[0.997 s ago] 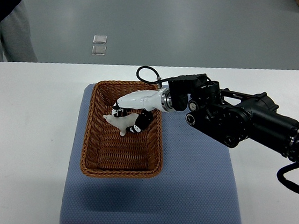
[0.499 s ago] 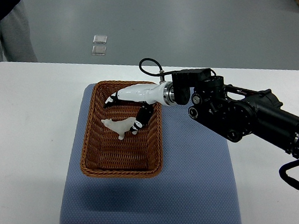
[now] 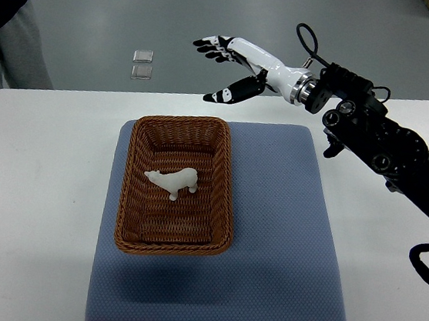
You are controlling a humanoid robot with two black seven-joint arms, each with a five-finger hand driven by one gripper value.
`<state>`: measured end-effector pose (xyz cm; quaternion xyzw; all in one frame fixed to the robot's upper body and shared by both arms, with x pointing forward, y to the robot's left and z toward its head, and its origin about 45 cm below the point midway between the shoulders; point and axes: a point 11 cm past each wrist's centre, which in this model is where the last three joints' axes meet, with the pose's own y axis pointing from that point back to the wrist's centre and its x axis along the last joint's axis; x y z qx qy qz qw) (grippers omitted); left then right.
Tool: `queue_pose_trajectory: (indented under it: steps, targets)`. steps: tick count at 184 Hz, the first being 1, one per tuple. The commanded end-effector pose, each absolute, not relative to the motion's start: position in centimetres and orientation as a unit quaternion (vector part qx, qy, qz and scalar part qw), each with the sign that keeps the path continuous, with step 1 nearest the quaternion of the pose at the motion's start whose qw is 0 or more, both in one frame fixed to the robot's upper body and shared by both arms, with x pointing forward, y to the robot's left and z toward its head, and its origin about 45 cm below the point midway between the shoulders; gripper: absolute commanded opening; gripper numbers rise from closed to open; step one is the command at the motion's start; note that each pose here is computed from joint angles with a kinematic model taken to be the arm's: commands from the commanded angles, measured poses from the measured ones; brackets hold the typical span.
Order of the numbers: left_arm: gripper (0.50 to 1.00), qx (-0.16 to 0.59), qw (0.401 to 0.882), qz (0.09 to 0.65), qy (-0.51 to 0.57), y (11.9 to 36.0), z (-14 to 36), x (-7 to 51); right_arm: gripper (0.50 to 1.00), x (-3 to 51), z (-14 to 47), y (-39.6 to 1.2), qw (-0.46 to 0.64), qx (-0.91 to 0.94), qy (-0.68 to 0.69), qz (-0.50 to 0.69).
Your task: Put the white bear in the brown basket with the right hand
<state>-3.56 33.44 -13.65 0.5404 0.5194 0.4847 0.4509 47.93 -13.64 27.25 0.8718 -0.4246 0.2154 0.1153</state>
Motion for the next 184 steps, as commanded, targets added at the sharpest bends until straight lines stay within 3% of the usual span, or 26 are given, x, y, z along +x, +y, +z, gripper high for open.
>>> queue_pose_trajectory:
  steps: [1, 61, 103, 152, 184]
  targets:
    - [1.0, 0.54, 0.451, 0.485, 0.52, 33.4, -13.7, -3.6, 0.893, 48.2, 26.0, -16.6, 0.078, 0.844, -0.506, 0.157]
    - [1.0, 0.541, 0.45, 0.484, 0.52, 33.4, -13.6, -3.7, 0.911, 47.0, 21.7, -23.9, -0.067, 0.76, -0.644, -0.051]
    - [1.0, 0.54, 0.451, 0.485, 0.52, 33.4, -13.7, -3.6, 0.924, 45.4, 17.0, -23.9, -0.051, 0.741, -0.66, -0.112]
    - [1.0, 0.541, 0.45, 0.484, 0.52, 33.4, -13.6, -3.7, 0.924, 44.9, 16.0, -23.2, -0.053, 0.735, -0.664, -0.127]
    - [1.0, 0.541, 0.45, 0.484, 0.52, 33.4, -13.6, -3.7, 0.924, 45.3, 16.5, -24.5, -0.142, 0.684, -0.685, -0.205]
